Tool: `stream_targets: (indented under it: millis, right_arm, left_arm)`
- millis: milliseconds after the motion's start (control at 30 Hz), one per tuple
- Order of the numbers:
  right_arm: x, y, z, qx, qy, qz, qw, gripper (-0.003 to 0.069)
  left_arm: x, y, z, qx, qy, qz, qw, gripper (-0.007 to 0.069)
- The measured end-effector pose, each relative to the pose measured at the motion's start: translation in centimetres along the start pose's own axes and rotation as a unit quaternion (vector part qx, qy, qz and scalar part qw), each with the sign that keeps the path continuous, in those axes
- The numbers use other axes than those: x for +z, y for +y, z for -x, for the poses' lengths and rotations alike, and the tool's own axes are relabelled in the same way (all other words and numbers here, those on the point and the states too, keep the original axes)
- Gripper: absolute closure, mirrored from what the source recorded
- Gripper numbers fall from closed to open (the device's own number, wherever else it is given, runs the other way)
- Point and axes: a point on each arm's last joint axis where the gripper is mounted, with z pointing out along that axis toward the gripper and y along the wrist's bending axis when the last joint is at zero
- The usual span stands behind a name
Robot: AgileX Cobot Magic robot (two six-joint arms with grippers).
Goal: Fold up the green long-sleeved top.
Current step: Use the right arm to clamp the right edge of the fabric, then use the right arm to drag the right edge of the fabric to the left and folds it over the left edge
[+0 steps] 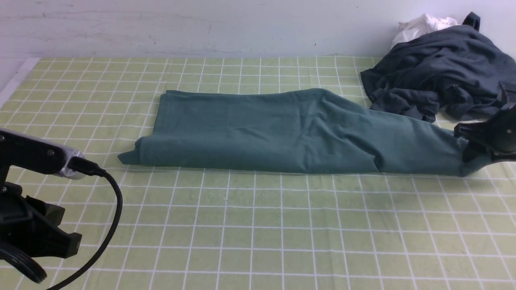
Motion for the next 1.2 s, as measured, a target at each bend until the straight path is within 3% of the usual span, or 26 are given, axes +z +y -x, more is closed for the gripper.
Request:
stream_targets:
  millis: [67,167,333,467,533,733,767,800,867,933,1067,1200]
  right_arm:
    - [-1.1,0.0,0.5,-0.027,-0.006,-0.003,1.000,0.0595]
    - [-3.5,-0.2,1.4,-0.068,-0.018,-0.026,0.997,0.0650]
    - [-9.9,-1.1,3.8,-0.129,-0.036,-0.109,0.985,0.0657]
    - [-13.6,-0.4,5.3,-0.119,-0.067,-0.107,0.985,0.0657]
    - [-15.9,1.5,6.3,-0.116,-0.102,-0.076,0.985,0.0657]
    - [-18.6,10.5,7.1,-0.143,-0.180,0.076,0.970,0.0657]
    - [-19.1,15.2,6.5,-0.165,-0.206,0.150,0.953,0.0657]
    - [-19.2,15.8,6.4,-0.166,-0.209,0.158,0.951,0.0657]
    - [-19.3,21.9,5.1,-0.192,-0.232,0.247,0.921,0.0657]
    - [-18.6,27.1,3.6,-0.219,-0.248,0.304,0.893,0.0657]
    - [-13.7,35.0,-0.1,-0.268,-0.244,0.347,0.865,0.0655]
    - [-6.2,39.4,-3.6,-0.294,-0.218,0.337,0.867,0.0579]
  left_arm:
    - [0.0,0.0,0.0,0.000,0.000,0.000,1.000,0.0629]
    - [0.0,0.0,0.0,0.000,0.000,0.000,1.000,0.0629]
    - [0.0,-0.1,0.1,-0.012,-0.008,-0.007,1.000,0.0629]
    - [0.0,-0.2,0.2,-0.022,-0.013,-0.013,1.000,0.0629]
    - [0.0,-0.3,0.3,-0.029,-0.016,-0.017,0.999,0.0629]
    - [0.0,-0.3,0.4,-0.033,-0.024,-0.018,0.999,0.0629]
    - [0.0,-0.3,0.4,-0.033,-0.024,-0.018,0.999,0.0629]
    - [0.0,-0.3,0.4,-0.033,-0.024,-0.018,0.999,0.0629]
    - [0.0,-0.3,0.4,-0.033,-0.024,-0.018,0.999,0.0629]
    - [0.0,-0.3,0.4,-0.033,-0.024,-0.018,0.999,0.0629]
    - [0.0,-0.3,0.4,-0.035,-0.024,-0.020,0.999,0.0629]
    - [0.0,-0.5,0.4,-0.043,-0.021,-0.026,0.999,0.0629]
